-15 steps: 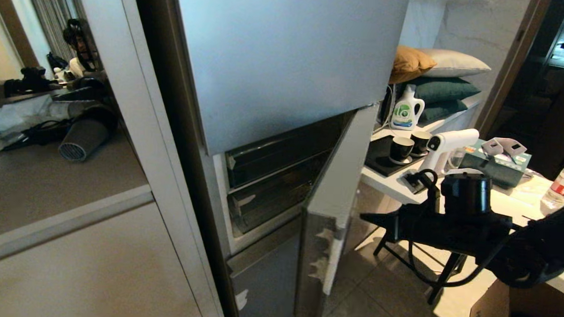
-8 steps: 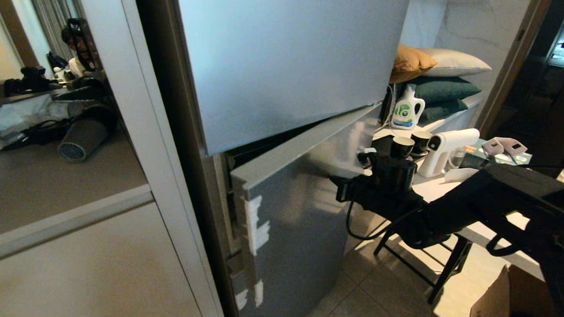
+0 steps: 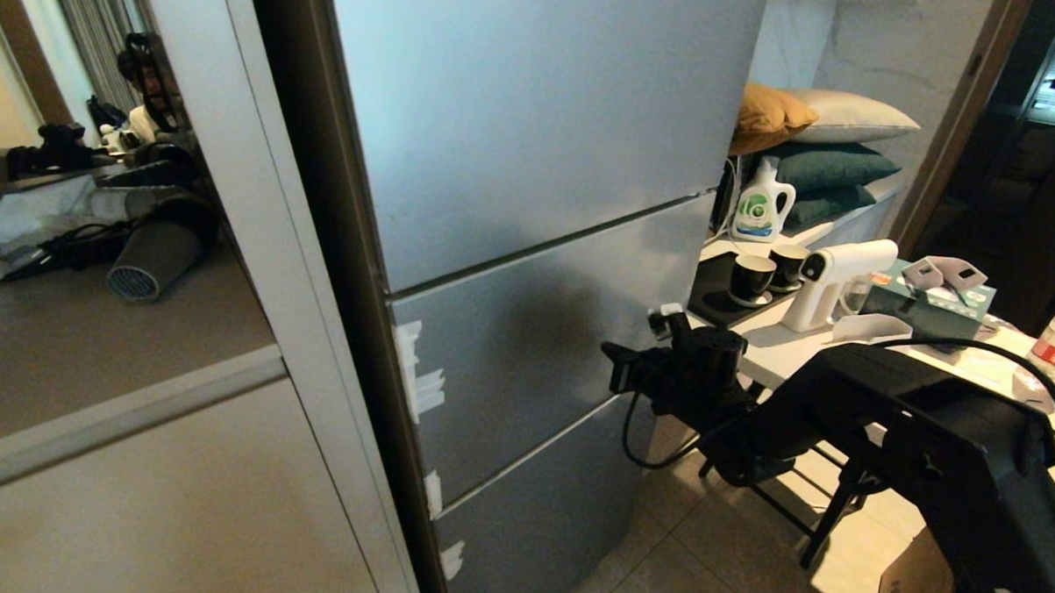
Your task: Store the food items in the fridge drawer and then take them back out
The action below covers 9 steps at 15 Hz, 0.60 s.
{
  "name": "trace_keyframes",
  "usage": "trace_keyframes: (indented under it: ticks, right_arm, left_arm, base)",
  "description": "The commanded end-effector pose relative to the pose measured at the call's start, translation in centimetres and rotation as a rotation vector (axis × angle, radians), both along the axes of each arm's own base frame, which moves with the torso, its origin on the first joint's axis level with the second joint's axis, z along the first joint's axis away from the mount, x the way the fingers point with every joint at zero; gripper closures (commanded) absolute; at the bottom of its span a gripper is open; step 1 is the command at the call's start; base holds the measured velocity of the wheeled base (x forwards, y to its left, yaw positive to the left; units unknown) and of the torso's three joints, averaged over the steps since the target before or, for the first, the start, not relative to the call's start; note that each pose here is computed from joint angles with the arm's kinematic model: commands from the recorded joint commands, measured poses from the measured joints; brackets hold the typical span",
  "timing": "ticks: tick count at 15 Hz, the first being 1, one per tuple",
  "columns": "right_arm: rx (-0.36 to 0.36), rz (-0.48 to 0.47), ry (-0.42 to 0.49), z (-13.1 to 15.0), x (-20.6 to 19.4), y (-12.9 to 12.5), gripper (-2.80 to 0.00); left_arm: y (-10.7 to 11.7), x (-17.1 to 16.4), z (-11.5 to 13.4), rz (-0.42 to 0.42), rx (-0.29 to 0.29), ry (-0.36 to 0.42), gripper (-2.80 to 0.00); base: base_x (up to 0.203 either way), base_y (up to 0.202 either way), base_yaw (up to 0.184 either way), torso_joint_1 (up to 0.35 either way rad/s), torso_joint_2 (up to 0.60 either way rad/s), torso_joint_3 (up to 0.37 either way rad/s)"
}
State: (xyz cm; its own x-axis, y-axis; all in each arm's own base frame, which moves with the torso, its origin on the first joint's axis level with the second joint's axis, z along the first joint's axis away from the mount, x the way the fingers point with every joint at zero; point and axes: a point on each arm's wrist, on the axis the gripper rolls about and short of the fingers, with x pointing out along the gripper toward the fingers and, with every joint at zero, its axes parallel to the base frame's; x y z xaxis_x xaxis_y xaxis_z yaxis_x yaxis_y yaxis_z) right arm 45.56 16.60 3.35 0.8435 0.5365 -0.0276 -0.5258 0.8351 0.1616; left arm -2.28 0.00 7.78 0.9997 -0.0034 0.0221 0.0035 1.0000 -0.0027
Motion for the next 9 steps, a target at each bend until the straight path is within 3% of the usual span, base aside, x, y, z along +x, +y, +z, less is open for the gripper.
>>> trace_keyframes:
  ticks: [1, 5, 9]
  right_arm:
    - [-0.011, 0.001, 0.027, 1.9, -2.7, -1.0, 0.0]
    - [-0.03, 0.003, 0.054, 7.5, -11.3, -3.8, 0.0]
    - [-0.076, -0.055, 0.108, 9.2, -21.0, -7.9, 0.0]
  left_arm:
    - [0.0, 0.1, -0.3, 0.0, 0.0, 0.01, 0.0]
    - [0.0, 0.1, -0.3, 0.0, 0.0, 0.01, 0.0]
    - [0.0, 0.1, -0.3, 0.0, 0.0, 0.01, 0.0]
  base:
    - [0.0, 0.0, 0.0, 0.0, 0.0, 0.0]
    - [0.0, 0.0, 0.0, 0.0, 0.0, 0.0]
    - [0.0, 0.0, 0.0, 0.0, 0.0, 0.0]
